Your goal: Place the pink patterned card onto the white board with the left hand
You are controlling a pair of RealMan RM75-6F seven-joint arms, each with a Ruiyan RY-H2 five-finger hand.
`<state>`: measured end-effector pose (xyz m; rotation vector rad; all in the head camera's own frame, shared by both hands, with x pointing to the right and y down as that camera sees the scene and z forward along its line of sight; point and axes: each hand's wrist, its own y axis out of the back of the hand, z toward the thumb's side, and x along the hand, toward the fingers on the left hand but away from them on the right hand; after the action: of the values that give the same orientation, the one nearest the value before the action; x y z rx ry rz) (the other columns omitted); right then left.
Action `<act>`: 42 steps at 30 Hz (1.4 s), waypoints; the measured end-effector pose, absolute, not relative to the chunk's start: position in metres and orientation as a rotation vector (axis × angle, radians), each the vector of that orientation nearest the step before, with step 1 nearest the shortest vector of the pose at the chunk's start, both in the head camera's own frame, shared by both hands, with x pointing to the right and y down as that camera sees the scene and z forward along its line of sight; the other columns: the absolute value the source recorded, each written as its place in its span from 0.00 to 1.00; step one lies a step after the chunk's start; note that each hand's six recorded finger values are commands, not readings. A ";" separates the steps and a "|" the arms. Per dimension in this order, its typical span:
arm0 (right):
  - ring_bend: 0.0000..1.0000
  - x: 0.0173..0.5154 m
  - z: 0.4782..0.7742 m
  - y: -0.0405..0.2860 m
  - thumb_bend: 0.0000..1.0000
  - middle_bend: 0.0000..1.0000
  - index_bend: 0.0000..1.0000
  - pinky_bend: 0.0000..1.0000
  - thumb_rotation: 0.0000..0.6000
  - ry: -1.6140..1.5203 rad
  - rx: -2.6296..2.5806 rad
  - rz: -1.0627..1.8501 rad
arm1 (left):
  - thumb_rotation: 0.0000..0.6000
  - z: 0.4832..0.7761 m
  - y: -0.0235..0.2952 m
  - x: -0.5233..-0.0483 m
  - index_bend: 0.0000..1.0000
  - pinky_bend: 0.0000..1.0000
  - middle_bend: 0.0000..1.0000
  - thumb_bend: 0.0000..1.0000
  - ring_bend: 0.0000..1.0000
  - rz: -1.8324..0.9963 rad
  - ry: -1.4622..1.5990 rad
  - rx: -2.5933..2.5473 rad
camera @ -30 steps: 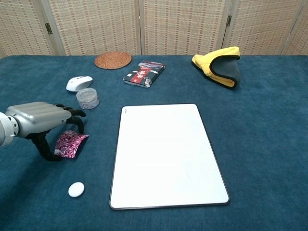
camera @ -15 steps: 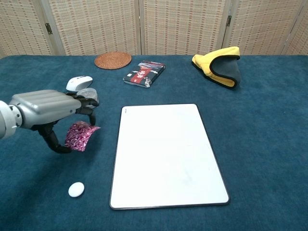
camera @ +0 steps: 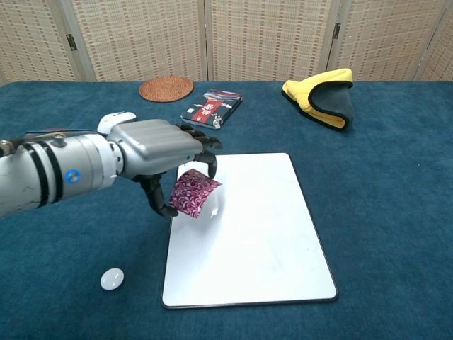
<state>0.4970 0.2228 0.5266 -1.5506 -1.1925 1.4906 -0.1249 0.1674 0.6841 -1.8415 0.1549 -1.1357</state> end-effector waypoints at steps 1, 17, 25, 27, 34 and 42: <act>0.22 0.497 0.526 0.223 0.04 0.23 0.35 0.03 1.00 -1.193 -1.550 1.490 | 1.00 0.685 0.166 -0.122 0.28 0.00 0.07 0.28 0.04 -1.134 0.150 -1.837; 0.22 0.495 0.528 0.221 0.04 0.23 0.35 0.03 1.00 -1.192 -1.557 1.484 | 1.00 0.684 0.165 -0.116 0.25 0.00 0.08 0.27 0.04 -1.132 0.143 -1.824; 0.22 0.493 0.529 0.221 0.04 0.23 0.35 0.03 1.00 -1.187 -1.564 1.478 | 1.00 0.661 0.181 -0.148 0.34 0.00 0.10 0.27 0.05 -1.050 0.129 -1.791; 0.22 0.492 0.529 0.221 0.04 0.23 0.35 0.03 1.00 -1.184 -1.566 1.475 | 1.00 0.655 0.188 -0.159 0.35 0.00 0.11 0.27 0.06 -1.029 0.123 -1.787; 0.22 0.489 0.527 0.222 0.04 0.23 0.35 0.03 1.00 -1.180 -1.562 1.466 | 1.00 0.641 0.213 -0.184 0.39 0.00 0.14 0.29 0.08 -0.946 0.106 -1.788; 0.22 0.487 0.528 0.223 0.04 0.23 0.35 0.03 1.00 -1.176 -1.566 1.467 | 1.00 0.643 0.250 -0.218 0.38 0.00 0.14 0.29 0.08 -0.921 0.024 -1.790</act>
<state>0.4865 0.2233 0.5277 -1.5655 -1.1756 1.4666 -0.2177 0.2505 0.6435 -1.7898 0.0243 -0.9205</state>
